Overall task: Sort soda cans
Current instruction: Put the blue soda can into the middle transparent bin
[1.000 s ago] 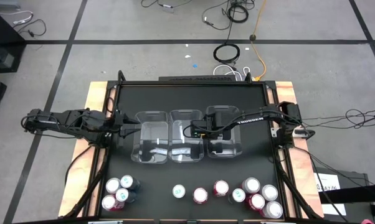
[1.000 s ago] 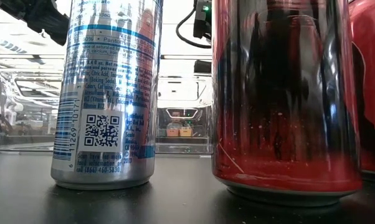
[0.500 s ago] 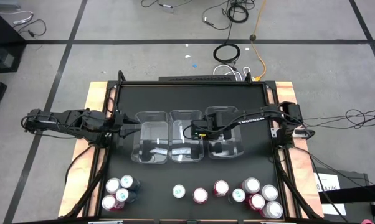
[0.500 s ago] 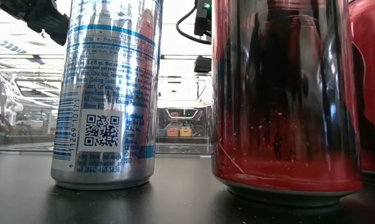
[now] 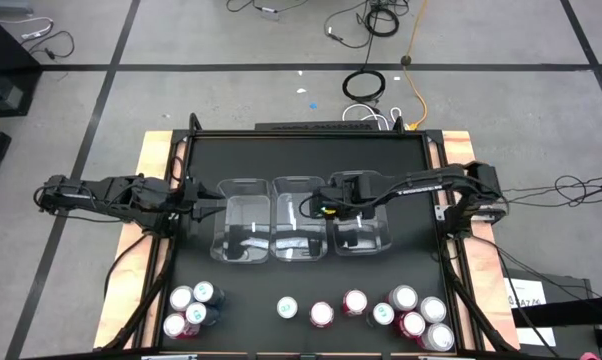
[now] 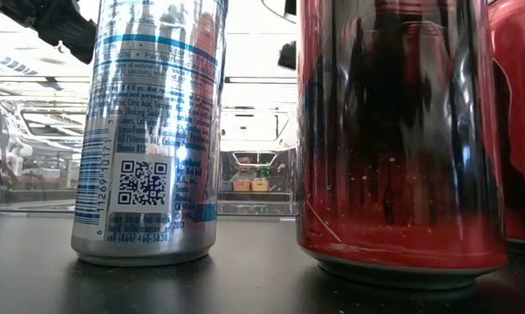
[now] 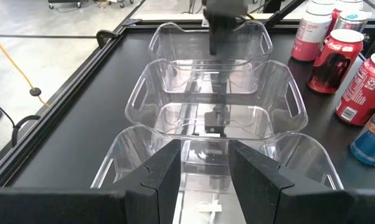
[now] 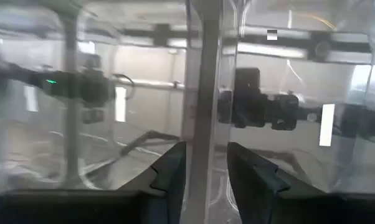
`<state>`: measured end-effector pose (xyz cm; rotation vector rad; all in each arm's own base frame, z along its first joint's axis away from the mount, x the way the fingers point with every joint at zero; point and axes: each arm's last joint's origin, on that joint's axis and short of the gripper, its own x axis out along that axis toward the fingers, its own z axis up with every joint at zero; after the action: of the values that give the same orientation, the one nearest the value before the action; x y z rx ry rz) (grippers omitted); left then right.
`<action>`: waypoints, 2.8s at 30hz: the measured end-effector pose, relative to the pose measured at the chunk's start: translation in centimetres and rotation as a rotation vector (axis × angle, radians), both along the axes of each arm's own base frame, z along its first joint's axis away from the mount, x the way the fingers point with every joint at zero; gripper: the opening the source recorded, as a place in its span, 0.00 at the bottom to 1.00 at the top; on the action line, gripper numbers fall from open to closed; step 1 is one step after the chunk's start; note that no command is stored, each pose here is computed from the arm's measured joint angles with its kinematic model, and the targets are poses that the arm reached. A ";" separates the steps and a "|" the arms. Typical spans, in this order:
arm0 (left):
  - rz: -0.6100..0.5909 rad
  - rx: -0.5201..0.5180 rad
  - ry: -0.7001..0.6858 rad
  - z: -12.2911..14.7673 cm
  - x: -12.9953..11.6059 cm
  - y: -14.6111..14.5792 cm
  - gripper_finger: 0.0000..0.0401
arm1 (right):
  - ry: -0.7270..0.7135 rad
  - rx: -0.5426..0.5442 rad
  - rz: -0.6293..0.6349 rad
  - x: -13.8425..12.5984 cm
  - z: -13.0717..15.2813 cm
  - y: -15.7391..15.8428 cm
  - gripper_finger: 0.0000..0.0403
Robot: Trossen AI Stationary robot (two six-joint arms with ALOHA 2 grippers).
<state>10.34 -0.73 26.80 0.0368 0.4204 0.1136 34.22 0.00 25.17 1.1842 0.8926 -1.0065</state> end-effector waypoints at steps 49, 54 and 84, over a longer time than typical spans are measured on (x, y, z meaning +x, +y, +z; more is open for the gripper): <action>-0.007 -0.245 -0.126 0.5 5.2 -2.1 0.36 | -0.067 -0.366 0.700 -9.6 7.6 11.3 0.28; -0.015 -0.256 -0.171 0.7 5.9 -2.3 0.36 | -0.106 -0.368 0.755 -11.0 8.4 12.4 0.28; -0.014 -0.254 -0.174 0.7 6.1 -2.3 0.36 | -0.274 -0.357 0.714 -9.6 9.3 12.6 0.28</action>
<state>16.42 -3.06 27.52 -0.2185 0.2580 0.0488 24.66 12.61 34.45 0.6000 0.7851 -0.3828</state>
